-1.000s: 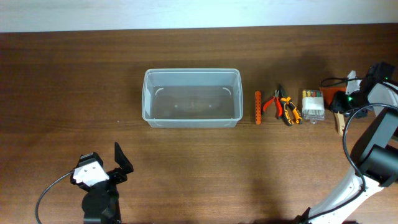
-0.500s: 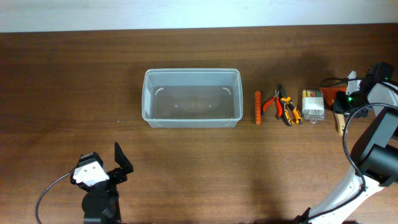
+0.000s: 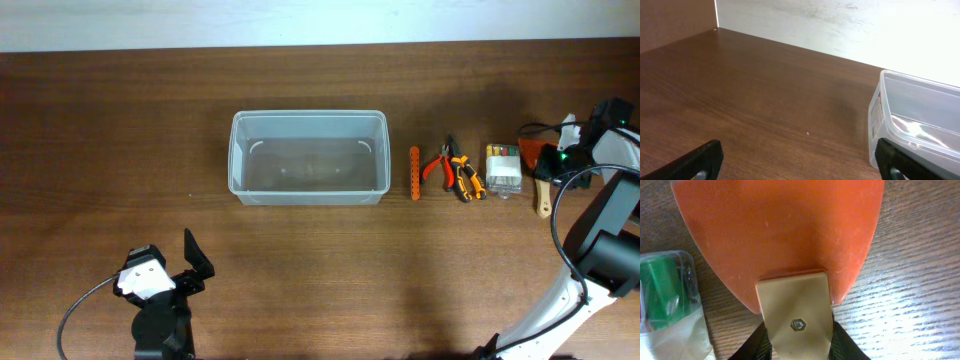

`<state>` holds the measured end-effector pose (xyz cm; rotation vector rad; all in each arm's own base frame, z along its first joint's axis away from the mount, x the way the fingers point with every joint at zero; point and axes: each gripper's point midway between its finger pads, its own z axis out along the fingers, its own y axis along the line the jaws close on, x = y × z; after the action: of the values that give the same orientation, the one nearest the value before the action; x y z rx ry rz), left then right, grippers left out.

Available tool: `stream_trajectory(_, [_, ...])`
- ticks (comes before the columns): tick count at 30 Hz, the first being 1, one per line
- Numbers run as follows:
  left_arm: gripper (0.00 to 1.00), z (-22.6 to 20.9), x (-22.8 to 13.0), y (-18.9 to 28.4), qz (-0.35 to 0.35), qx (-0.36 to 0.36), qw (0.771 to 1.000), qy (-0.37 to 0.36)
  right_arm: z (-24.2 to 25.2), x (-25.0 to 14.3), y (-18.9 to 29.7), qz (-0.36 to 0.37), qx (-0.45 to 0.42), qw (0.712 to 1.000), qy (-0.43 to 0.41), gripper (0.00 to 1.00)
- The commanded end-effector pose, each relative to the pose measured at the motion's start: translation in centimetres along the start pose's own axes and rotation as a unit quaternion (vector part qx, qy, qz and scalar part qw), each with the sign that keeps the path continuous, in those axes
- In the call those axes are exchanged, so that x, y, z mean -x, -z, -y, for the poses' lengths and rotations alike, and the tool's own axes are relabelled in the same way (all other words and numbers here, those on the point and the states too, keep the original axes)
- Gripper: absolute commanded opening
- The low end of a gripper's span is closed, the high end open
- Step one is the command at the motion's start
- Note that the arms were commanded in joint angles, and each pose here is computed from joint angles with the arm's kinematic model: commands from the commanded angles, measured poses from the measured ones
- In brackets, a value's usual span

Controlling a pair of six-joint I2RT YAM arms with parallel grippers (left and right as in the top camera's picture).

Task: Pack container
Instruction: 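Grasp the orange scraper by its wooden handle with the right gripper, then lift the scraper and lower it into the clear container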

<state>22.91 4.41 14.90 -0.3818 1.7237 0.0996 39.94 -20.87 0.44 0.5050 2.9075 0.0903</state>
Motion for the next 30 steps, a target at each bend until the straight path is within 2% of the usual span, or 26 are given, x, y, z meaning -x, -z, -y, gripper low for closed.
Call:
stream_trajectory(1, [0.99,0.0,-0.1,0.0,0.000,0.000,1.000,-0.005,-0.9,2.2,1.3,0.017,0.021,1.000,-0.014,0.27])
stream_trajectory(8, [0.99,0.0,-0.1,0.0,0.000,0.000,1.000,-0.005,-4.3,7.2,9.1,0.088,0.068,0.994,0.007,0.27])
stream_trajectory(15, [0.99,0.0,-0.1,0.0,0.000,0.000,1.000,-0.005,-13.0,9.4,17.2,0.147,0.122,0.978,0.078,0.27])
stream_trajectory(20, [0.99,0.0,-0.1,0.0,0.000,0.000,1.000,-0.005,-21.5,7.5,20.3,0.146,0.150,0.966,0.154,0.27])
stream_trajectory(25, [0.99,0.0,-0.1,0.0,0.000,0.000,1.000,-0.005,-30.4,3.5,20.6,0.122,0.180,0.943,0.252,0.26])
stream_trajectory(30, [0.99,0.0,-0.1,0.0,0.000,0.000,1.000,-0.005,-39.3,-2.4,20.4,0.110,0.198,0.876,0.426,0.26])
